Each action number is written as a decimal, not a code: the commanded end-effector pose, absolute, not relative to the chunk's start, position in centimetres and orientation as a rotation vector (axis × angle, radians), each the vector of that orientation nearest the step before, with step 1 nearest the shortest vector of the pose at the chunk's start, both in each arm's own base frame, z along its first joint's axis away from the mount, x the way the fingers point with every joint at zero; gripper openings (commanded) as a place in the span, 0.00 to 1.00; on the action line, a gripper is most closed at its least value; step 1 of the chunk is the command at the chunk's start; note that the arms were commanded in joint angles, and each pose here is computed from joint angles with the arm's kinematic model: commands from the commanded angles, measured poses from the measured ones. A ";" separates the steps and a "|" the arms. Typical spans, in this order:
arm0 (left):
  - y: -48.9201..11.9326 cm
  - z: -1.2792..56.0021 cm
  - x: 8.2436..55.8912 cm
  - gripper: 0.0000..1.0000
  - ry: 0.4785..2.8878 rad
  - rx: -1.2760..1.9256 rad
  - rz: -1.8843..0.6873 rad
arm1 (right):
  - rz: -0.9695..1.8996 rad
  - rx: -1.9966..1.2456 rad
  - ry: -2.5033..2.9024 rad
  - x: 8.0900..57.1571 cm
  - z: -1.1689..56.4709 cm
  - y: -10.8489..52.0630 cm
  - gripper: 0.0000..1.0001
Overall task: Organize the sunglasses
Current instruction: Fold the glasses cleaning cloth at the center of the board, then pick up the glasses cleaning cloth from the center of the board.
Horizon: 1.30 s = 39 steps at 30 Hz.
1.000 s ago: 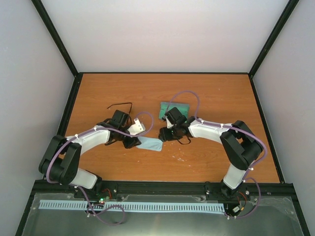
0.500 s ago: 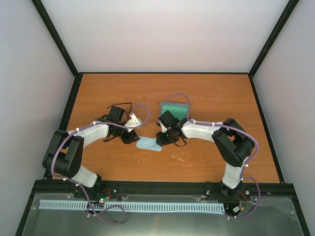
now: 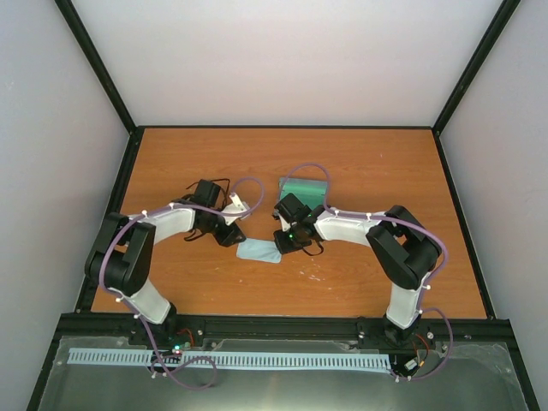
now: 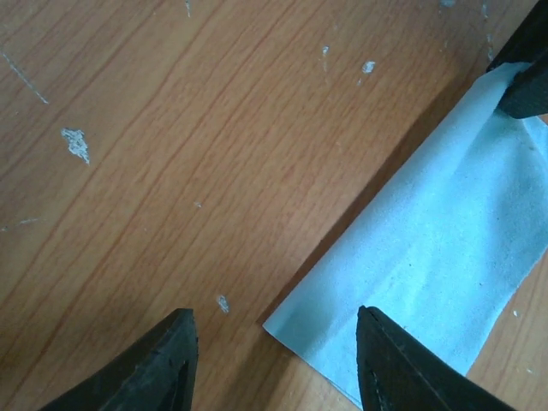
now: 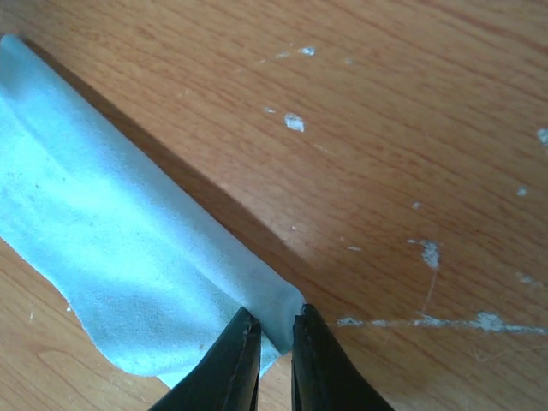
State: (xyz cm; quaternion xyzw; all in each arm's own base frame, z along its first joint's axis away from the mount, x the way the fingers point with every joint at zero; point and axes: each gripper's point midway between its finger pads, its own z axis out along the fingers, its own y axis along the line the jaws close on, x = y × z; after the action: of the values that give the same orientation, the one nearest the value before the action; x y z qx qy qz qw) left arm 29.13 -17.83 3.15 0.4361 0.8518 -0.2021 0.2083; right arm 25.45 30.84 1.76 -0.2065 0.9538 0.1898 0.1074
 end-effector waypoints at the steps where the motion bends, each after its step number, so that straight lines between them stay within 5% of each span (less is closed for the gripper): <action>1: -18.2 3.6 30.0 0.51 2.350 1.219 -0.570 | 0.502 -0.602 2.849 25.1 0.5 30.3 0.12; 11: -17.1 1.6 28.3 0.47 2.412 1.259 -0.543 | 0.509 -0.578 2.846 25.3 0.6 30.5 0.09; 28: -18.1 0.0 27.0 0.18 2.471 1.271 -0.594 | 0.501 -0.557 2.841 25.3 0.7 30.3 0.06; 33: -18.0 0.1 26.5 0.01 2.474 1.269 -0.602 | 0.496 -0.545 2.844 25.4 0.6 30.2 0.03; 39: -18.8 1.4 27.7 0.00 2.442 1.242 -0.620 | 0.452 -0.501 2.835 25.8 0.8 29.5 0.03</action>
State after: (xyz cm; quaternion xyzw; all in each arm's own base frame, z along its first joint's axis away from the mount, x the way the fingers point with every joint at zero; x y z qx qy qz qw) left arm 28.37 -18.63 1.48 0.4451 0.8503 -0.2083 0.1885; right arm 25.84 30.59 1.64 -0.1838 0.9595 0.1821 0.1114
